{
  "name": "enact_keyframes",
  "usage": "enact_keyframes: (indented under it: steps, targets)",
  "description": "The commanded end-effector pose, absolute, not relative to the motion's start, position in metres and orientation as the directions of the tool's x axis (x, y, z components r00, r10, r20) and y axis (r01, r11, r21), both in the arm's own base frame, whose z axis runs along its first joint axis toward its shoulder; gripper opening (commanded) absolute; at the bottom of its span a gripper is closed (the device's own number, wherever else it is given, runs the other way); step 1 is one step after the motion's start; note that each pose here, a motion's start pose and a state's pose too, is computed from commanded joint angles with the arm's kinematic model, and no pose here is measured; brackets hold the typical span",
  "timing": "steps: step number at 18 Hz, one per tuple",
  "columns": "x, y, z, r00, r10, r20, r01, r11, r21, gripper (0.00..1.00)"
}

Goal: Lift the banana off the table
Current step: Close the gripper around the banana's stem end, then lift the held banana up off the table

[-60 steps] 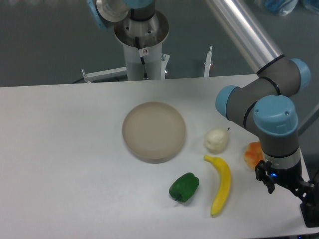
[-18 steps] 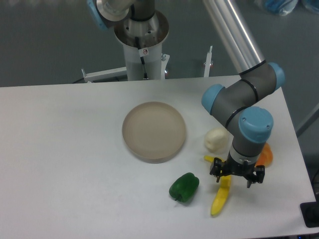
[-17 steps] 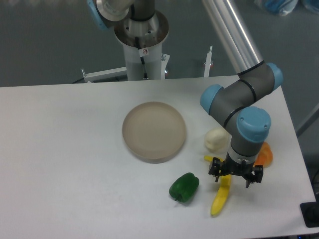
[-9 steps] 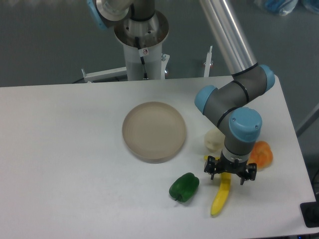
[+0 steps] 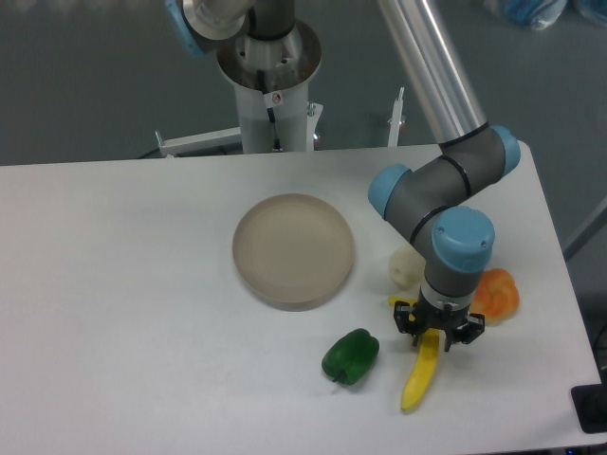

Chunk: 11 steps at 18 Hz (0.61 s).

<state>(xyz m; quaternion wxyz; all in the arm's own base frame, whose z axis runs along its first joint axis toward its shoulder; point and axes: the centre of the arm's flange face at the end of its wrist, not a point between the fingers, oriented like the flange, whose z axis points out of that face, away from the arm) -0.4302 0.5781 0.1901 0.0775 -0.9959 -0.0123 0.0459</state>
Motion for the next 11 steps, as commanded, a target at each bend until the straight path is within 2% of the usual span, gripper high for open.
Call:
enact_keyframes:
  steps: [5, 11]
  targets:
    - [-0.435, 0.581, 0.197, 0.994, 0.033, -0.1, 0.016, -0.986, -0.165, 0.22]
    - [-0.451, 0.608, 0.265, 0.981, 0.026, -0.191, -0.023, -0.969, -0.247, 0.22]
